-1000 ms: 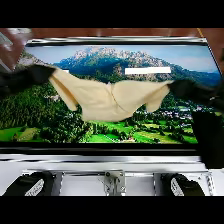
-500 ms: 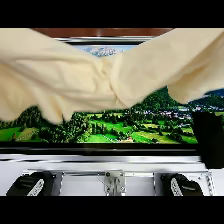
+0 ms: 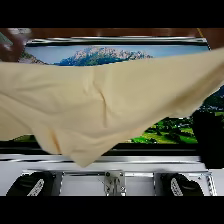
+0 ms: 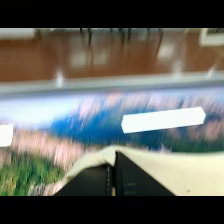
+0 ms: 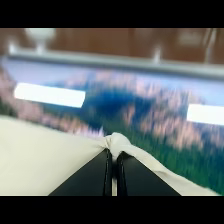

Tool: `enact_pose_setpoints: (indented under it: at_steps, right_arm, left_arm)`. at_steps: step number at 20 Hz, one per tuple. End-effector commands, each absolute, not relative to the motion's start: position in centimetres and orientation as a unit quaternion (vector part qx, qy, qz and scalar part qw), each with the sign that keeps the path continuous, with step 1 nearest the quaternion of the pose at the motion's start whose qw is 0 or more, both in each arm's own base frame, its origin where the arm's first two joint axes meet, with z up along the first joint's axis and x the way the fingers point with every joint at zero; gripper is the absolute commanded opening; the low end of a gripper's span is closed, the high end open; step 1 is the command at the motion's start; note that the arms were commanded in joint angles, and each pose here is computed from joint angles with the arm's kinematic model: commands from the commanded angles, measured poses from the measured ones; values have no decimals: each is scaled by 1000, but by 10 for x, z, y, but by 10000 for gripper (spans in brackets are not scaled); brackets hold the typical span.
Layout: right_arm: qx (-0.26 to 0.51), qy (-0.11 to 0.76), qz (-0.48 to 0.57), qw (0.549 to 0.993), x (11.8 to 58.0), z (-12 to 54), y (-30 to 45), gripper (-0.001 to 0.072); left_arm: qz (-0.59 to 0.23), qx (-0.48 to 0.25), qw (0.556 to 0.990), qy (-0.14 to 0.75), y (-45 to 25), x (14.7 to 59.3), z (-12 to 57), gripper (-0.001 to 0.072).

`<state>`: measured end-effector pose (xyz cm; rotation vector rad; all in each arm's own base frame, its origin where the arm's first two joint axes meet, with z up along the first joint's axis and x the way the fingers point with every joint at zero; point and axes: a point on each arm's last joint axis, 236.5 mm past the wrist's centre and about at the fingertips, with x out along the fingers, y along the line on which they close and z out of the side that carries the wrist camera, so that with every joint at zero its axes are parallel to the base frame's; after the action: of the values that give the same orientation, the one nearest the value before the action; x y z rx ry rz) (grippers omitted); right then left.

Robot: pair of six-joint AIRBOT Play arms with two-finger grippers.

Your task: Fold the shirts.

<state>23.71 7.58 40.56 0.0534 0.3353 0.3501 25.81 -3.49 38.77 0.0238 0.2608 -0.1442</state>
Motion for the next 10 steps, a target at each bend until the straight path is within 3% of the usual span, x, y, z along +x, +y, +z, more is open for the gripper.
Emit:
enact_pose_setpoints:
  at_steps: [1,8,10]
  right_arm:
    - [68,345,171,920,236,319,71,67]
    - [189,376,111,901,369,194,38,67]
    - [214,404,92,885,399,149,29,67]
  left_arm:
    - [-20,-1,962,271,-14,273,287,37]
    - [-126,-173,923,321,-92,323,166,37]
    - [-131,-182,917,329,-105,334,138,37]
